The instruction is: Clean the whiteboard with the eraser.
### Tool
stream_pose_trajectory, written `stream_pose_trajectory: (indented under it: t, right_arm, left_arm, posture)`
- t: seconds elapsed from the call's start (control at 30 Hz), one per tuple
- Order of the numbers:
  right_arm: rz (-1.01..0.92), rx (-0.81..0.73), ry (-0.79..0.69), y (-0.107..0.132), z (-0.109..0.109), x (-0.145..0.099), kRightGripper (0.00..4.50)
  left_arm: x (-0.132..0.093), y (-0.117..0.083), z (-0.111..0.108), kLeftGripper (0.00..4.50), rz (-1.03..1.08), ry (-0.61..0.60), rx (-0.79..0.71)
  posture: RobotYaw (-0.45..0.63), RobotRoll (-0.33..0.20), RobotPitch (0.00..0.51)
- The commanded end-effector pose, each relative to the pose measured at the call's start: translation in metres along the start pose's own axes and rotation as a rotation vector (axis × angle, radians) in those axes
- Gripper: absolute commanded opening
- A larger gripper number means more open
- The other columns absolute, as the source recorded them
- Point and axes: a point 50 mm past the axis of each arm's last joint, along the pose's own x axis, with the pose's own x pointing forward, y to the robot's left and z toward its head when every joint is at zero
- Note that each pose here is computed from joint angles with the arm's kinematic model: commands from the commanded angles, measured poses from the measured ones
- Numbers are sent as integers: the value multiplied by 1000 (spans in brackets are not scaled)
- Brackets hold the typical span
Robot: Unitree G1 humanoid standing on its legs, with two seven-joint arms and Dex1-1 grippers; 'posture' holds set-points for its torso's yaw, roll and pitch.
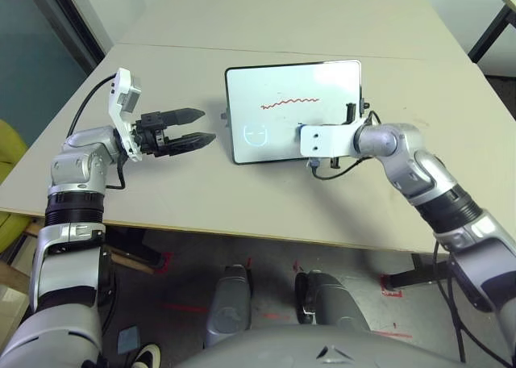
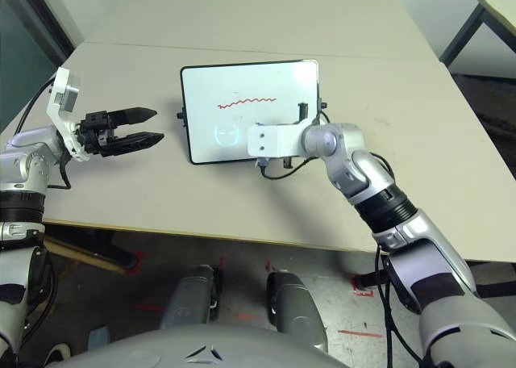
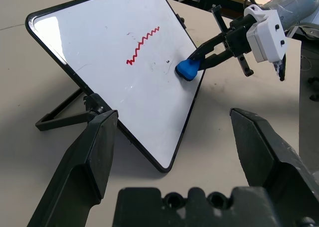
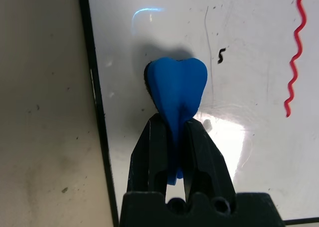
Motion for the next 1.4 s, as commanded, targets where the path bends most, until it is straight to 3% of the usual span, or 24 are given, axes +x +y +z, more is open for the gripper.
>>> stream_pose_trajectory:
  t: [0.03,0.23,0.4,0.57,0.77,1.4]
  right_arm:
    - [1,18,14,-4,0,1,213]
    - [-30,70,-11,-30,1,-16,212]
    - [-61,10,66,-47,-11,-29,212]
    - [-103,-46,156,-55,-28,-31,212]
    - [-146,-100,180,-61,-28,-27,207]
    - [-147,-211,65,-60,21,-3,197]
  left_arm:
    - [3,-1,2,4500,-13,1,6]
    - [2,-1,2,4500,-11,2,6]
    - [1,0,2,4500,-10,3,6]
    - [3,0,2,4500,-16,1,7]
    - [6,0,3,4500,-19,-1,9]
    - [4,1,5,4500,-14,2,16]
  posture:
    - [226,0,121]
    - [228,0,120]
    - [227,0,119]
    - [218,0,114]
    - [218,0,107]
    - [227,0,107]
